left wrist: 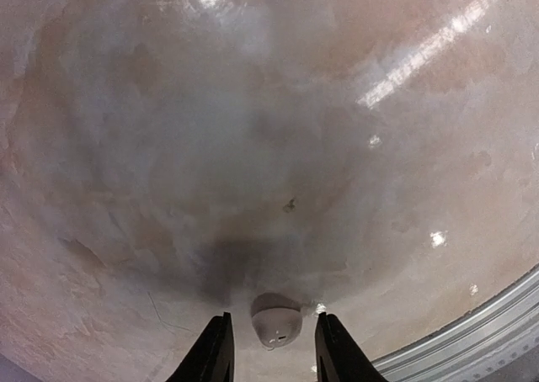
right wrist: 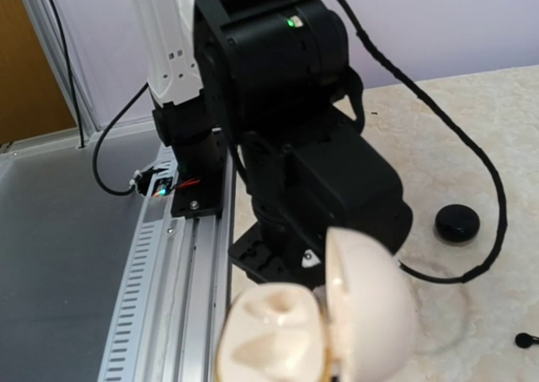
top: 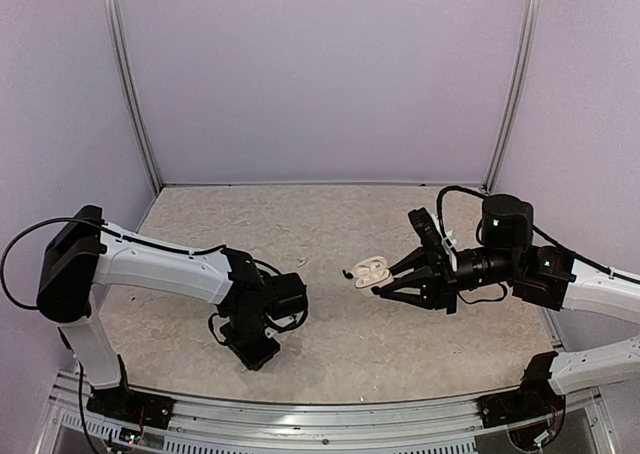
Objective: Insert the wireless bluetooth earbuds into the charging case
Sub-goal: Pick up the left earbud from the center of the board.
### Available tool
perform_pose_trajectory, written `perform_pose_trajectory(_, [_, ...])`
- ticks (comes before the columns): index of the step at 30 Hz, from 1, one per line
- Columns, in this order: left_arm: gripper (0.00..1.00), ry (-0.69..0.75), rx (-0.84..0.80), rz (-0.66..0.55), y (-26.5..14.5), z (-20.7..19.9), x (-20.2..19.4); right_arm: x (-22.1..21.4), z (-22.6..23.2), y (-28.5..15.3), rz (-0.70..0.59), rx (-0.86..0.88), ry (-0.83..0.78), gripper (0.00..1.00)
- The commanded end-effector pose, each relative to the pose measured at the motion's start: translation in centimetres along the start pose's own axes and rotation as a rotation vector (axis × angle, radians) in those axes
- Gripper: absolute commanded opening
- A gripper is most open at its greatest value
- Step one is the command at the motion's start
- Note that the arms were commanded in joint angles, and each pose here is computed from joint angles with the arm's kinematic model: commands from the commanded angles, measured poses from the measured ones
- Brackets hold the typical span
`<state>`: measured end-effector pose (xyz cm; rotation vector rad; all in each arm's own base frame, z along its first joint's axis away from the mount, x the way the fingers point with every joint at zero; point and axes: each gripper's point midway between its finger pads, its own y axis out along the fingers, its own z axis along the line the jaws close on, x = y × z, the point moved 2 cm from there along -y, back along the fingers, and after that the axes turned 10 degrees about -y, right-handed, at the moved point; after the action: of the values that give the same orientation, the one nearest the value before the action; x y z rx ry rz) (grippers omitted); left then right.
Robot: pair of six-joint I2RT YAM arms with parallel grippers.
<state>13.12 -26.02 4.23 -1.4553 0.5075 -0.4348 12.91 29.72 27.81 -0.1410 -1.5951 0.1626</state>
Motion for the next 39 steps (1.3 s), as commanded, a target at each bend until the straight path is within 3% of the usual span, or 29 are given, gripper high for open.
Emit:
perform_pose_trajectory(1, [0.34, 0.048, 0.036, 0.020, 0.0, 0.1, 0.1, 0.3, -0.1, -0.2, -0.007, -0.009, -0.004, 0.00])
perform_pose_trajectory(22, [0.24, 0.073, 0.032, 0.065, 0.9, -0.2, -0.1, 0.1, -0.2, -0.2, -0.001, -0.015, -0.002, 0.00])
perform_pose_trajectory(26, [0.36, 0.078, 0.032, 0.069, 0.8, -0.2, -0.3, 0.1, -0.2, -0.2, -0.001, -0.015, -0.001, 0.00])
perform_pose_trajectory(28, [0.37, 0.075, 0.035, 0.074, 0.9, -0.1, -0.4, 0.1, -0.2, -0.1, 0.001, -0.014, -0.001, 0.00])
perform_pose_trajectory(39, [0.26, 0.070, 0.011, 0.097, 0.9, -0.3, -1.0, 0.1, -0.2, -0.1, 0.002, -0.014, -0.001, 0.00])
